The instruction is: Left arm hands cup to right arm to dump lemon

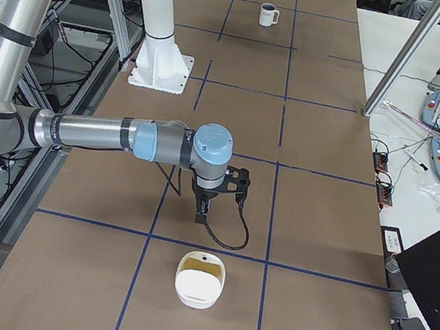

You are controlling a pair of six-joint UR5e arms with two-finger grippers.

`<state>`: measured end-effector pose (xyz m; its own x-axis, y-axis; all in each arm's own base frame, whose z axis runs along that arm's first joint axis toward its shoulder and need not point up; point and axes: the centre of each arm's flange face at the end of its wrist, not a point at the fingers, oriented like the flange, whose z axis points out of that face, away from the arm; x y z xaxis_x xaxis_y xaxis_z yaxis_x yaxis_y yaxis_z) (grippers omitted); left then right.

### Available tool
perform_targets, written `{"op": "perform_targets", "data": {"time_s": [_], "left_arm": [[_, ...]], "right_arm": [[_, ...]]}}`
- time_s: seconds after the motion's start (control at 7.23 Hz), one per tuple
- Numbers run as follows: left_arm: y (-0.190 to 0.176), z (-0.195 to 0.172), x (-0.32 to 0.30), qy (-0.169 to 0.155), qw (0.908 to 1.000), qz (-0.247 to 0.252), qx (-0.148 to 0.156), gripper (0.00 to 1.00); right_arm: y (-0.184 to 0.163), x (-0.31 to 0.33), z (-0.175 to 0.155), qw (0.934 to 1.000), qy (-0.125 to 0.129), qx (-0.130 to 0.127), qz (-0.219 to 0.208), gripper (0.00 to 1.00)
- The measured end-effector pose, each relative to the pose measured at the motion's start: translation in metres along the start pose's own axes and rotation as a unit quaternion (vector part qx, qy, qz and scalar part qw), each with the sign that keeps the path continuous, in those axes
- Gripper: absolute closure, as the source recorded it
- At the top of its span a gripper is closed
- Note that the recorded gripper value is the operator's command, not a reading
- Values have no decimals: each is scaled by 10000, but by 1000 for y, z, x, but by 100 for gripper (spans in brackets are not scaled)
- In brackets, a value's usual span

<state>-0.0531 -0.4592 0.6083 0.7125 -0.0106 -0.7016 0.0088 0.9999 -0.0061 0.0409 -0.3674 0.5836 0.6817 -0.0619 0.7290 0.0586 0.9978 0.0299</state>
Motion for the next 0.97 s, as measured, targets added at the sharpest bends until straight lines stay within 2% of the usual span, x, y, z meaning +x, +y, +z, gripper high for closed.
{"op": "perform_targets", "data": {"time_s": [0.97], "left_arm": [[7,0,0,-6,10000,24,21,0]], "right_arm": [[-1,-4,-4,10000,-18,37,-41,0]]}}
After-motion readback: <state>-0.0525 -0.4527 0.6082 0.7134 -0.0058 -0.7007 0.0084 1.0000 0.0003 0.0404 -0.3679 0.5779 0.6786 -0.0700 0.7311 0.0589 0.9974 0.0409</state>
